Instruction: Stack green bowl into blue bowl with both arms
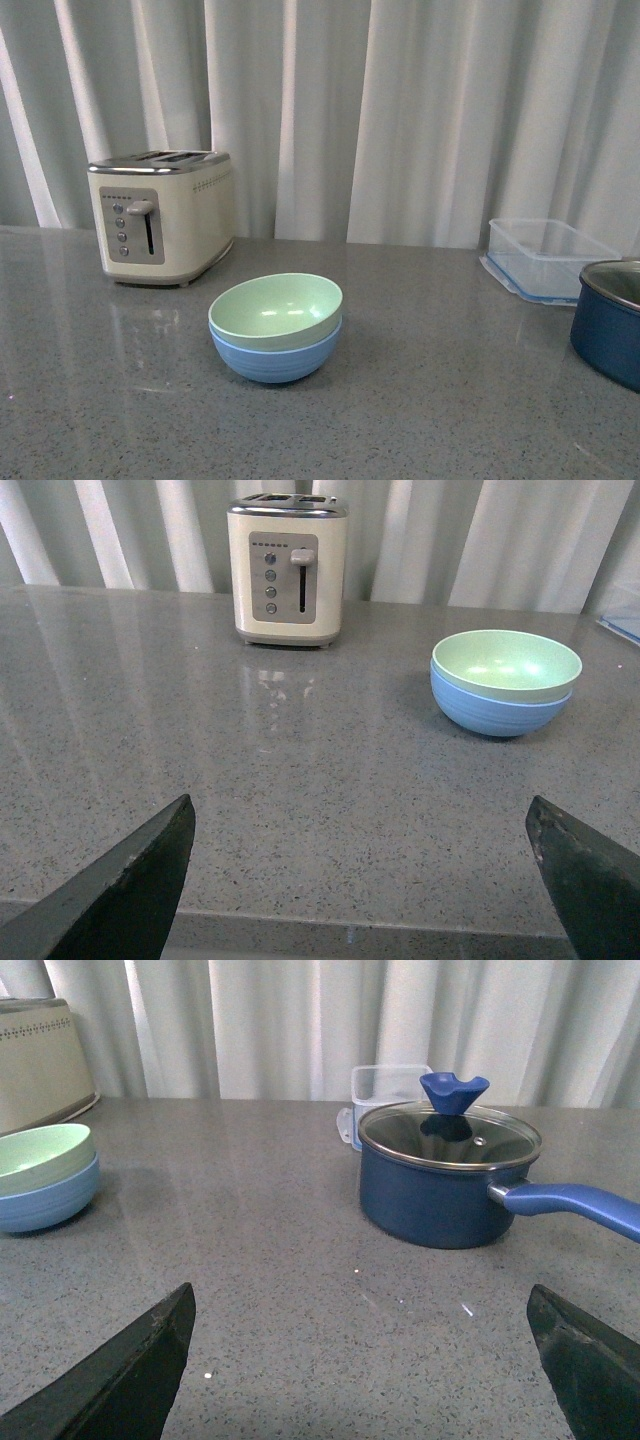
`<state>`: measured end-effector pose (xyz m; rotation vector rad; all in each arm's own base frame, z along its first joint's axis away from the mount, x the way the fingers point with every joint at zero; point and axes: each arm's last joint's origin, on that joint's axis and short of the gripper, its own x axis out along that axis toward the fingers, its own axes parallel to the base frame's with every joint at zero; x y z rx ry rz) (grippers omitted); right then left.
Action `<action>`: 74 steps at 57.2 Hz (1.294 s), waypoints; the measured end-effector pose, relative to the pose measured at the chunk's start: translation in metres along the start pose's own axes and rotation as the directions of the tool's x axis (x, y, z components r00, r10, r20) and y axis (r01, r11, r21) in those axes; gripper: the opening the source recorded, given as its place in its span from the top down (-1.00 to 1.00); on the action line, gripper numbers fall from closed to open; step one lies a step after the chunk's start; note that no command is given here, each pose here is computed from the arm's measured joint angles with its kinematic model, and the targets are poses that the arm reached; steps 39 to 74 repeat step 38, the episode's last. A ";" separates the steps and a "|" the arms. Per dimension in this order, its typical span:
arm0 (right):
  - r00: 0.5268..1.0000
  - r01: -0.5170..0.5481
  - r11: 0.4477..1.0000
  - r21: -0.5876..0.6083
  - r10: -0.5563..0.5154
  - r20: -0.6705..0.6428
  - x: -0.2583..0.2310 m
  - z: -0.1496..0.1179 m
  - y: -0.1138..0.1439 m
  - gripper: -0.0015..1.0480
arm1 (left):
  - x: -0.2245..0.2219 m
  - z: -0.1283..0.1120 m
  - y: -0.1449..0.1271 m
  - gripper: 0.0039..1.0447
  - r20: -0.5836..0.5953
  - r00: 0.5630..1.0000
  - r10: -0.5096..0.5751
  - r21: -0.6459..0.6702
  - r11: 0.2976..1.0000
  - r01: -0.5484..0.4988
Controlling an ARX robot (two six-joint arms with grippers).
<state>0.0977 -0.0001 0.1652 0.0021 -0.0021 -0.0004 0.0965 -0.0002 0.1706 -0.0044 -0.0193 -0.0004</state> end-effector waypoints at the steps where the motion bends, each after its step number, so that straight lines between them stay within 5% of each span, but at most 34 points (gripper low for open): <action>1: 1.000 0.000 1.000 0.000 0.000 0.000 0.000 0.000 0.000 -0.80 | 0.000 0.000 0.000 -0.87 0.000 1.000 0.000 0.000 1.000 0.000; 74: 1.000 0.000 1.000 0.000 0.000 0.000 0.000 0.000 0.000 -0.81 | 0.000 0.000 0.000 -0.87 0.000 1.000 0.000 0.000 1.000 0.000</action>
